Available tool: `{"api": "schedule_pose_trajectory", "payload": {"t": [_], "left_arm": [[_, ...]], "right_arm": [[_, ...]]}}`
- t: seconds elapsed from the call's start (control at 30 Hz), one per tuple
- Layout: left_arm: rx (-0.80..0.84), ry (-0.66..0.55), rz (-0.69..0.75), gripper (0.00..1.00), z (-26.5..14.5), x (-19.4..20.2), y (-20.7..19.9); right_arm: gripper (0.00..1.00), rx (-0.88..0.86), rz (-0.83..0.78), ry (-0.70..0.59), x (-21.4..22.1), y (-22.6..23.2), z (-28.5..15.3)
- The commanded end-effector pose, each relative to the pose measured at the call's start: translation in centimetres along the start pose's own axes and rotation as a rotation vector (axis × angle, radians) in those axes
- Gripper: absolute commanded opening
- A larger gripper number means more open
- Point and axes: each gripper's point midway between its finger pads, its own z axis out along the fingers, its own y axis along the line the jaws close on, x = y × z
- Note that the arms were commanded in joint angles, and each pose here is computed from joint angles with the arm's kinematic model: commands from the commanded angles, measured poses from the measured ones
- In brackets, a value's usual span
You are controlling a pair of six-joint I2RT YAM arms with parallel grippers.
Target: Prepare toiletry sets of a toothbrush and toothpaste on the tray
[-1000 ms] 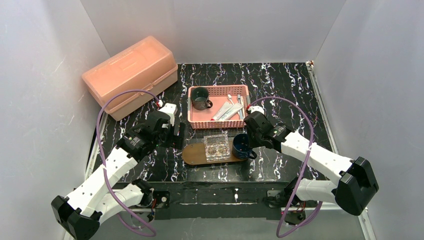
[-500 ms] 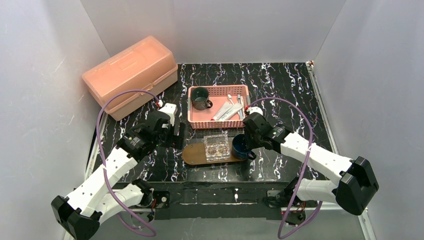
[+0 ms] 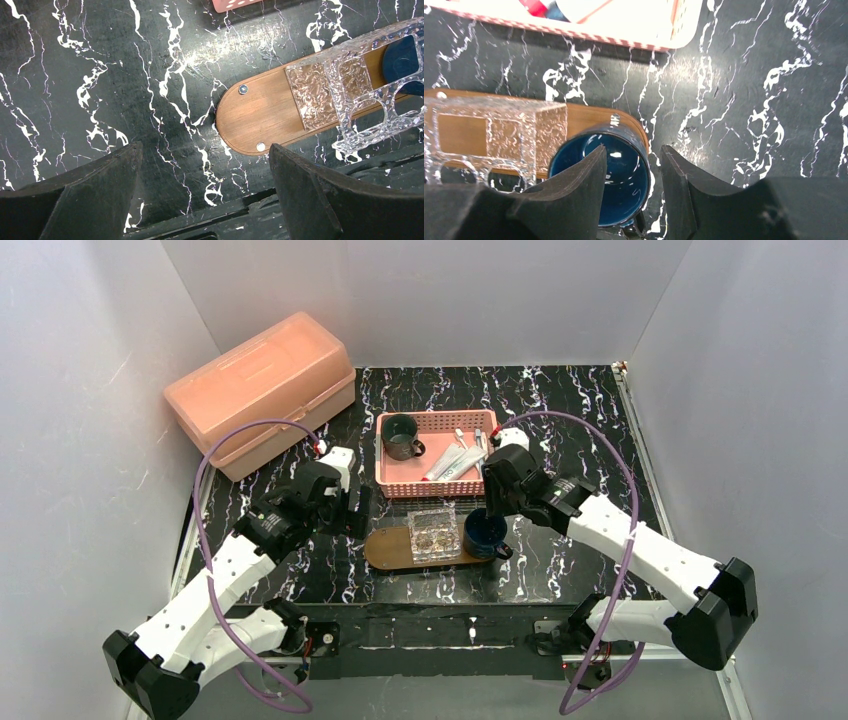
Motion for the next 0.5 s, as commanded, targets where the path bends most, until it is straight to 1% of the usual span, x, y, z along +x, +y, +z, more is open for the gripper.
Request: {"api": "schedule_pose_trajectory", "payload": {"t": [0.0,0.17,0.47], "left_arm": [[0.017,-0.005,0.003,0.98,-0.2,-0.4,-0.4],[0.024,0.016,0.005,0.98,0.3,-0.4,-0.7],[0.004,0.026,0.01,0.98,0.5,-0.1,-0.3]], "right_arm": [[0.53,0.025,-0.003,-0.092,-3.6,-0.2,-1.9],[0.54,0.0,-0.016,-0.157,-6.6,0.8,-2.6],[0.57,-0.09,-0.049,-0.222,-12.6,5.0,-1.9]]}}
